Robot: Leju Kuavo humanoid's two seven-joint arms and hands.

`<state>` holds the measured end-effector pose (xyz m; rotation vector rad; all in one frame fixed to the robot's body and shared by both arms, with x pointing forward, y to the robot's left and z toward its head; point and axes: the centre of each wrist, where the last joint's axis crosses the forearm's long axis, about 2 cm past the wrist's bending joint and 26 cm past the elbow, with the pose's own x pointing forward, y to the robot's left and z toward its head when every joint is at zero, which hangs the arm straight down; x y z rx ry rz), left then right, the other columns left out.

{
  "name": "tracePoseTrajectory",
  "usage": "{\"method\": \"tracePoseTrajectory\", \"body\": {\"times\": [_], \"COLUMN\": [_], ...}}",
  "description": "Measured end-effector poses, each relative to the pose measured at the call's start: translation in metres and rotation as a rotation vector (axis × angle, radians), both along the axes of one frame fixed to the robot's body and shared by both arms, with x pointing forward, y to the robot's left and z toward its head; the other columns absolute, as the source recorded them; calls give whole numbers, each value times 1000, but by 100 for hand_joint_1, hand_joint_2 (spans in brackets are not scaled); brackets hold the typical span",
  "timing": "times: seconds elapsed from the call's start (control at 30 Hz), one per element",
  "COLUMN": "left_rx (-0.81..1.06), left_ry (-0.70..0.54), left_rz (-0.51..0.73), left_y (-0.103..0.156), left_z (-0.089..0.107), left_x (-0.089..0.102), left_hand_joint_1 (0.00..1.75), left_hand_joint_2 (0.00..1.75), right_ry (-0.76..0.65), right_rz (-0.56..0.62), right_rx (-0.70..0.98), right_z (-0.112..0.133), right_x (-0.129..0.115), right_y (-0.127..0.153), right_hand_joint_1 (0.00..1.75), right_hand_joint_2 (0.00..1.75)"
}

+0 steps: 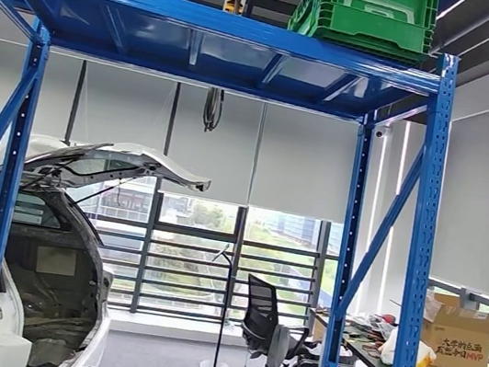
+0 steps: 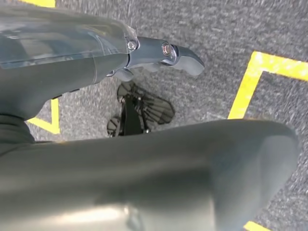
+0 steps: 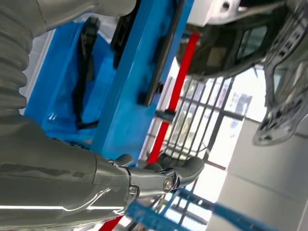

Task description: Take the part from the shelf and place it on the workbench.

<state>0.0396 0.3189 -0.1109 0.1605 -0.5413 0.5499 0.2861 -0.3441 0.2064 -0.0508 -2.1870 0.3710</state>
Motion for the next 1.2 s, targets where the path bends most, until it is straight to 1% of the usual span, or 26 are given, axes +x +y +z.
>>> {"method": "tracePoseTrajectory", "body": {"times": [0.2,0.33,0.47,0.7,0.97,1.2], "left_rx": [-33,-50,-65,-73,-77,-80], "left_ry": [-13,-10,-2,-1,-8,-7], "left_rz": [11,10,1,-20,-26,-35], "left_y": [-6,-10,-16,-19,-21,-22], "left_z": [0,0,-1,-1,0,-1], "left_x": [0,0,0,0,2,-2], "left_hand_joint_1": [0,0,0,0,0,0], "left_hand_joint_2": [0,0,0,0,0,0], "right_ry": [-23,-31,-34,-39,-61,-45], "right_rz": [106,153,175,195,200,201], "right_rx": [-31,-50,-61,-71,-82,-88], "right_z": [7,10,11,12,17,12], "right_x": [3,4,4,3,0,-5], "right_y": [29,39,45,50,48,46], "right_hand_joint_1": [0,0,0,0,0,0], "right_hand_joint_2": [175,175,175,175,175,175]}}
